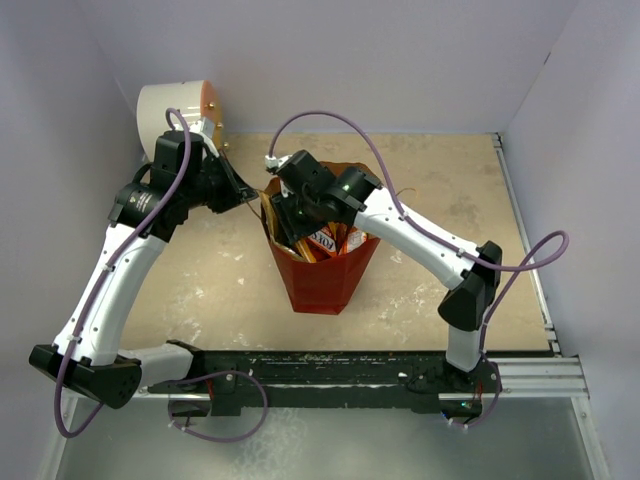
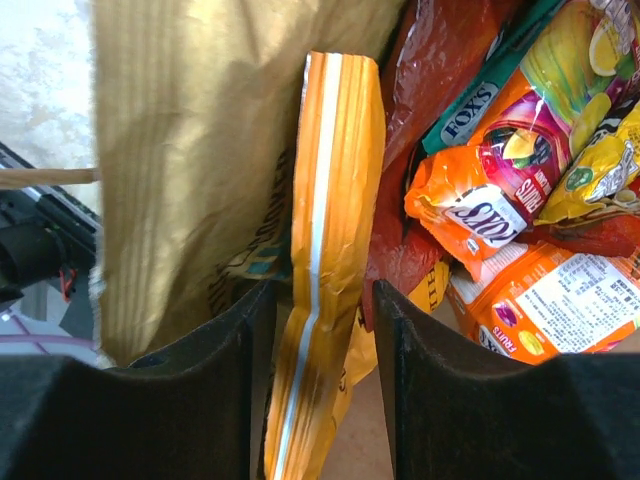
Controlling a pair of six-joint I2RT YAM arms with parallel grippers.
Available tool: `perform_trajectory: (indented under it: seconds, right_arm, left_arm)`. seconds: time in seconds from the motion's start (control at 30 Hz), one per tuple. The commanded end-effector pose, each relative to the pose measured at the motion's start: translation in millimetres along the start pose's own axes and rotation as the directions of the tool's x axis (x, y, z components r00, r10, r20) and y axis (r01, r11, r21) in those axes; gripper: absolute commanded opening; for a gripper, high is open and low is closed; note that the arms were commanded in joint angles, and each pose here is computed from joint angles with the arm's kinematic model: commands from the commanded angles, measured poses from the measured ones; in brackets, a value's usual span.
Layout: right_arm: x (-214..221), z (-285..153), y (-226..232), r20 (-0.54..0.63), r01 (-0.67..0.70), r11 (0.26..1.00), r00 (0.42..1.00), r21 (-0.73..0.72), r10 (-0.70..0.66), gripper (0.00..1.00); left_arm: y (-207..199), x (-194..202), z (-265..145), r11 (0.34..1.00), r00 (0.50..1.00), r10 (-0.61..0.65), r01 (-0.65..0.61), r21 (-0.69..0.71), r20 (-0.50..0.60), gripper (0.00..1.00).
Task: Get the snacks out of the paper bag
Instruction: Take out the snack from the paper bag, then place the snack at the center of the board.
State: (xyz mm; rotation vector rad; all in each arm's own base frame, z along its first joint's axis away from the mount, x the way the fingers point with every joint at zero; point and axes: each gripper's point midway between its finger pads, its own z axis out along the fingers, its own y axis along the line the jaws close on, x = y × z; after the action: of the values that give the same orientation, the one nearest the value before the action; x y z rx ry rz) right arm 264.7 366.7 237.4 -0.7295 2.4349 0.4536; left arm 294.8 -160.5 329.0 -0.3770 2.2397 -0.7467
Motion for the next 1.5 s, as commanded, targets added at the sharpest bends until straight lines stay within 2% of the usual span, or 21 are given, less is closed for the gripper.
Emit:
perform_trajectory:
  seconds: [0.0,0.07,0.1,0.13,0.17,0.2,0.3,0.4,0.57,0.7,0.87,0.9,0.97,1.03,1.13,1.2,1.27,1.4,1.47]
  right_arm:
    - [-3.4,-1.8,-0.6,0.042,-0.003,1.0,0.999,0.006,0.002,0.46]
    - [0.4,2.4,-1.9,0.026,0.0,1.0,1.0,0.013,0.0,0.44]
    - [0.4,2.1,-2.0,0.024,0.002,1.0,1.0,0.016,-0.003,0.39]
    - [-1.6,0.2,-1.6,0.028,0.002,1.0,1.0,0.015,-0.002,0.32]
    - [-5.8,-4.8,0.1,0.038,0.001,1.0,0.999,0.007,-0.001,0.11]
    - [-12.5,-12.3,3.9,0.057,0.002,1.0,0.998,-0.01,-0.002,0.0]
    - [-55.4,-59.7,17.6,0.22,0.011,0.997,0.975,-0.079,0.006,0.0]
    - [-92.6,-124.4,30.4,0.396,-0.003,0.985,0.915,-0.171,0.072,0.0]
    - [-138.2,-224.1,22.3,0.668,-0.016,0.977,0.727,-0.215,0.159,0.0]
    - [-154.7,-304.5,-11.1,0.83,-0.087,0.984,0.529,-0.158,0.18,0.0]
    - [-147.5,-383.3,-67.7,0.945,-0.24,0.97,0.309,-0.03,0.106,0.0]
    - [-142.2,-396.3,-81.3,0.958,-0.285,0.959,0.275,0.003,0.079,0.0]
    - [-127.6,-411.7,-114.2,0.969,-0.411,0.906,0.246,0.102,0.002,0.0]
    - [-109.7,-416.7,-141.9,0.961,-0.52,0.829,0.268,0.205,-0.069,0.0]
    - [-76.5,-416.4,-178.2,0.917,-0.651,0.657,0.362,0.379,-0.17,0.0]
    - [-53.2,-408.0,-194.5,0.87,-0.681,0.55,0.444,0.484,-0.216,0.0]
    - [-31.4,-398.3,-207.6,0.842,-0.698,0.476,0.491,0.534,-0.224,0.0]
    - [9.9,-368.9,-223.6,0.863,-0.74,0.461,0.485,0.49,-0.139,0.0]
    - [31.2,-345.0,-229.4,0.859,-0.744,0.464,0.506,0.481,-0.078,0.0]
  left_arm:
    - [-32.4,-28.3,-23.4,0.992,0.994,0.015,-0.029,0.12,0.11,0.0]
    - [-32.7,-29.4,-25.3,0.992,0.993,0.015,-0.029,0.121,0.118,0.0]
    - [-32.8,-30.0,-25.9,0.992,0.992,0.015,-0.03,0.12,0.121,0.0]
    - [-32.1,-30.1,-25.9,0.993,0.992,0.015,-0.029,0.117,0.123,0.0]
    - [-31.6,-30.7,-26.6,0.993,0.992,0.015,-0.03,0.115,0.127,0.0]
    - [-31.1,-30.7,-27.1,0.993,0.992,0.014,-0.029,0.113,0.129,0.0]
    - [-28.6,-32.0,-29.3,0.995,0.99,0.014,-0.029,0.101,0.142,0.0]
    - [-24.8,-34.8,-34.3,0.996,0.986,0.013,-0.027,0.082,0.166,0.0]
    - [-15.7,-38.2,-41.1,0.999,0.979,0.009,-0.017,0.042,0.204,0.0]
    - [-13.3,-38.7,-42.9,0.999,0.977,0.01,-0.017,0.031,0.211,0.0]
    - [-11.3,-37.1,-44.1,1.0,0.978,0.011,-0.016,0.023,0.208,0.0]
    - [-11.5,-37.5,-44.5,1.0,0.978,0.012,-0.018,0.024,0.21,0.0]
    - [-11.5,-37.9,-45.4,1.0,0.977,0.014,-0.019,0.024,0.213,0.0]
    - [-11.5,-37.5,-45.1,1.0,0.978,0.014,-0.02,0.023,0.209,0.0]
    - [-11.4,-37.0,-45.2,1.0,0.978,0.017,-0.022,0.022,0.206,0.0]
    - [-11.6,-36.2,-46.0,0.999,0.979,0.019,-0.024,0.023,0.204,0.0]
    - [-11.9,-36.0,-46.0,0.999,0.979,0.019,-0.025,0.025,0.202,0.0]
    - [-12.8,-34.0,-43.6,0.999,0.982,0.021,-0.027,0.03,0.188,0.0]
    - [-13.0,-32.5,-41.4,0.999,0.984,0.021,-0.027,0.032,0.178,0.0]
